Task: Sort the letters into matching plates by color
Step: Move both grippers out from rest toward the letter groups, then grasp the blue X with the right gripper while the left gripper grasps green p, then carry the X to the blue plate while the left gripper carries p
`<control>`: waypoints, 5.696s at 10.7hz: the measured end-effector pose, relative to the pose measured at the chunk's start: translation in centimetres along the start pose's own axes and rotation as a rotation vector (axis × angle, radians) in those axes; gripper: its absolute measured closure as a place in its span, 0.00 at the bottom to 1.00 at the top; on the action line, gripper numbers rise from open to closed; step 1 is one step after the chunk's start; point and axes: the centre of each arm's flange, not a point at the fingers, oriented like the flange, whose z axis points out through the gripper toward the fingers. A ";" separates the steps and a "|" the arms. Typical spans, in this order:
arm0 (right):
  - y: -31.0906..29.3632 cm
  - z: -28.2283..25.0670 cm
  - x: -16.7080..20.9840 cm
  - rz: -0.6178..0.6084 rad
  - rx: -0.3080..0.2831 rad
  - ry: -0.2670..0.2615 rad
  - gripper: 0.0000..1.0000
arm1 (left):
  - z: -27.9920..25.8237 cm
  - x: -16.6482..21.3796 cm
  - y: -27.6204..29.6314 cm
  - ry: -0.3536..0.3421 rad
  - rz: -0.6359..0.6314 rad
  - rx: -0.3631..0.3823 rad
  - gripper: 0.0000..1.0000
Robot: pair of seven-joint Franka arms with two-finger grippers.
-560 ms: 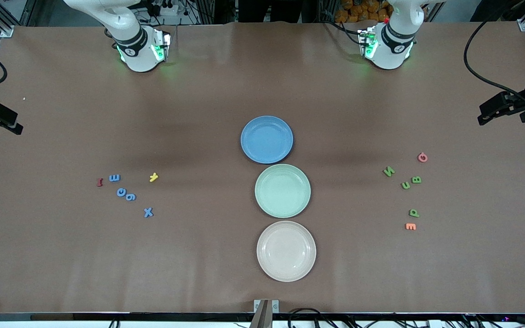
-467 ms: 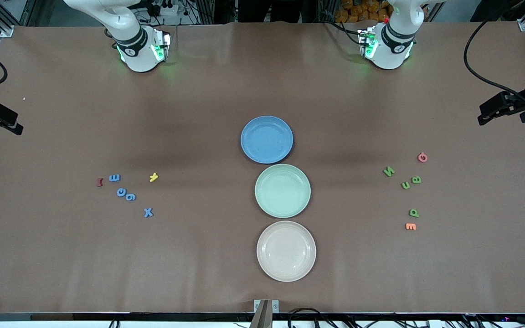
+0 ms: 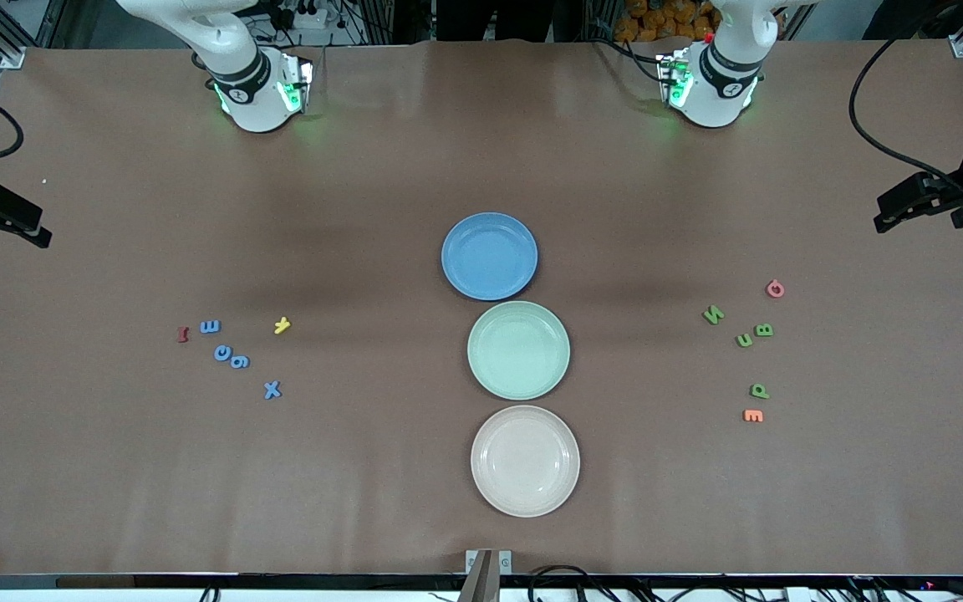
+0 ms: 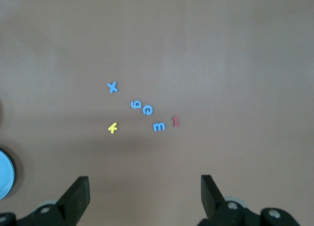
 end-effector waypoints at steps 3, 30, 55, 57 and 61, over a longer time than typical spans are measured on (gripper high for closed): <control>-0.5 1.0 0.5 -0.008 -0.001 -0.009 0.00 | 4.1 3.0 -0.7 0.009 -0.009 -0.002 0.00; -13.7 44.4 6.4 -0.271 -0.011 0.109 0.00 | 43.2 11.0 0.6 0.057 0.053 -0.033 0.14; -13.5 46.1 6.7 -0.336 -0.052 0.116 0.68 | 44.0 11.7 0.7 0.084 0.058 -0.029 0.64; -13.3 44.8 6.8 -0.331 -0.054 0.089 0.68 | 43.7 11.9 1.3 0.091 0.043 -0.031 0.64; -14.1 38.7 6.1 -0.288 -0.051 -0.015 0.68 | 41.8 12.3 4.7 0.092 0.069 -0.034 0.64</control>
